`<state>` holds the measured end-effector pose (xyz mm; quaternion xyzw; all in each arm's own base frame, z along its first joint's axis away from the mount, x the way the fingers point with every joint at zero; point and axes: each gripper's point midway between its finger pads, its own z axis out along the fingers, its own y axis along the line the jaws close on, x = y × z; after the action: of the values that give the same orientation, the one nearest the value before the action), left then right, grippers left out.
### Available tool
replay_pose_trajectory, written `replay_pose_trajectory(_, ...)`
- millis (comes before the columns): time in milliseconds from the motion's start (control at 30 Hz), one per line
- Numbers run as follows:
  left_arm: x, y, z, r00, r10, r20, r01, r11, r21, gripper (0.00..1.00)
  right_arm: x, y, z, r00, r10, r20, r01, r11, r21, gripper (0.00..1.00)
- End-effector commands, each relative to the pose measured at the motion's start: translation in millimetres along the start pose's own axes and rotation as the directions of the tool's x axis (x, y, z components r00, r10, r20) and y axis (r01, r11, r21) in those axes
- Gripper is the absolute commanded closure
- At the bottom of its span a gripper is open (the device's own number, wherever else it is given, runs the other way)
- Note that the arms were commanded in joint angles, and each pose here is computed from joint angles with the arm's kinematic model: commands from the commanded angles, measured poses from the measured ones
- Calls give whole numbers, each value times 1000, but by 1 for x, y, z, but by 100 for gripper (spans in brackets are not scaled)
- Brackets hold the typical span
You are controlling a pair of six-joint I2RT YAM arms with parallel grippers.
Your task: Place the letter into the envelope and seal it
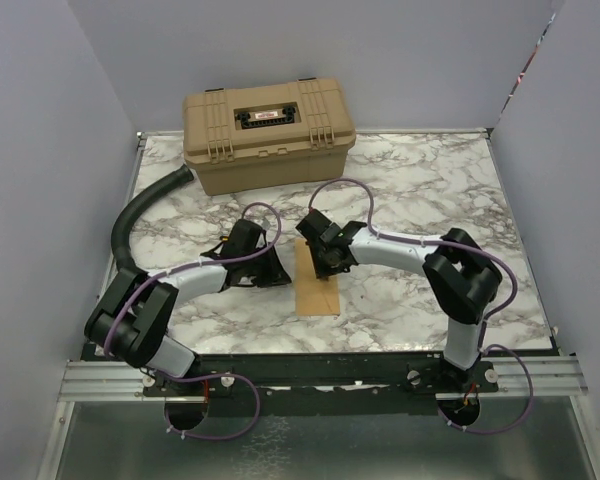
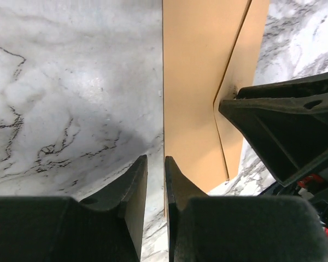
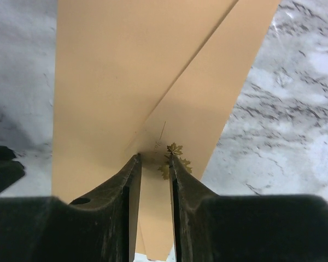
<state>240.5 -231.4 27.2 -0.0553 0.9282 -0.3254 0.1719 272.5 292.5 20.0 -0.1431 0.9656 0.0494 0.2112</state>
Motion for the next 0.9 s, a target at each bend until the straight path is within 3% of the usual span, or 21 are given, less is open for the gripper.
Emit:
replay_pose_trajectory(0,-29,-22,-16,993,64,99,-68,997,40,80,-11,-12,-17,997,4,75,-4,1000,0,73)
replay_pose_trajectory(133,-45,-46,-16,989,79,126,-94,988,120,79,-33,-12,-37,987,53,154,-49,998,-32,77)
replay_pose_trajectory(367,-55,-77,11,996,54,70,-71,962,263,82,-18,-18,-27,988,106,109,-103,994,-32,89)
replay_pose_trajectory(567,-37,-83,31,997,81,-18,-72,954,291,90,-5,-9,-24,991,101,89,-92,990,-107,90)
replay_pose_trajectory(867,-16,-90,35,991,121,-60,-95,937,336,92,24,-1,-9,998,65,6,-63,983,-172,90)
